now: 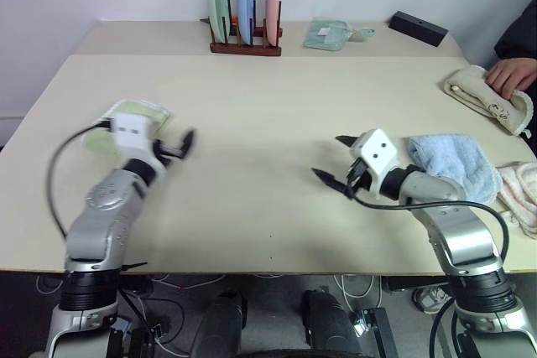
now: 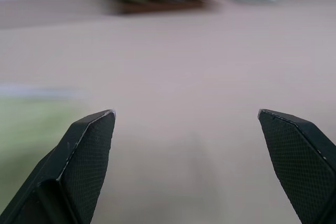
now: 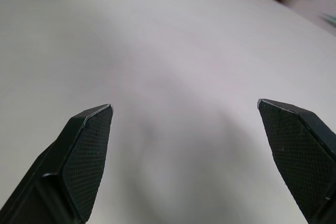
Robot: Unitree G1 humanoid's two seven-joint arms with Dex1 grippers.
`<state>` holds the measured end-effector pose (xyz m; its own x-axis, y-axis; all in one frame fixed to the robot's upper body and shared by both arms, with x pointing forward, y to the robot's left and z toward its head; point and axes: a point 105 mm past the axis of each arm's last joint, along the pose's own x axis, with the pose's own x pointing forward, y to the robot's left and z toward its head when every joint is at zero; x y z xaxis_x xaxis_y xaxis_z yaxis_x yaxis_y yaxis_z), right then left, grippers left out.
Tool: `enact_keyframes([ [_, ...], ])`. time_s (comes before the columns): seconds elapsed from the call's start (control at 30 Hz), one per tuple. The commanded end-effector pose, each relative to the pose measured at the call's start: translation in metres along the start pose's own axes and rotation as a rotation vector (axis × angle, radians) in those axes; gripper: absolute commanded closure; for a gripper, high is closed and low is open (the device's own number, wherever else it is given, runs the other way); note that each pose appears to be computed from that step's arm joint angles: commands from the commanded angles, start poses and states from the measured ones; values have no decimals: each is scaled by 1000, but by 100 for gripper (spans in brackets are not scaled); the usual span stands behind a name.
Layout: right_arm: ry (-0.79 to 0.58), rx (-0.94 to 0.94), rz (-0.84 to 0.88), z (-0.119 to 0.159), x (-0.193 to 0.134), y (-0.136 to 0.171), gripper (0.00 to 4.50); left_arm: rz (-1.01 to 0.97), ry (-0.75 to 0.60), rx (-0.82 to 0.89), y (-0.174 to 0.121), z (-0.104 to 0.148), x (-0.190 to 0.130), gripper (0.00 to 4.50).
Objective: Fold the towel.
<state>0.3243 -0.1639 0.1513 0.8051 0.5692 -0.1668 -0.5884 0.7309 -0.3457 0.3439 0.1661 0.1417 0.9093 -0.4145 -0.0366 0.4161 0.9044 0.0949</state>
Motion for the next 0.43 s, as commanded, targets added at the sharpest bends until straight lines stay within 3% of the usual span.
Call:
enact_keyframes([
  [0.03, -20, 40, -87, 2, -18, -19, 0, -105, 17, 96, -15, -6, 1, 4],
  [0.43, 48, 36, -107, -17, -34, -12, 0, -106, 7, 110, -14, -13, 8, 4],
])
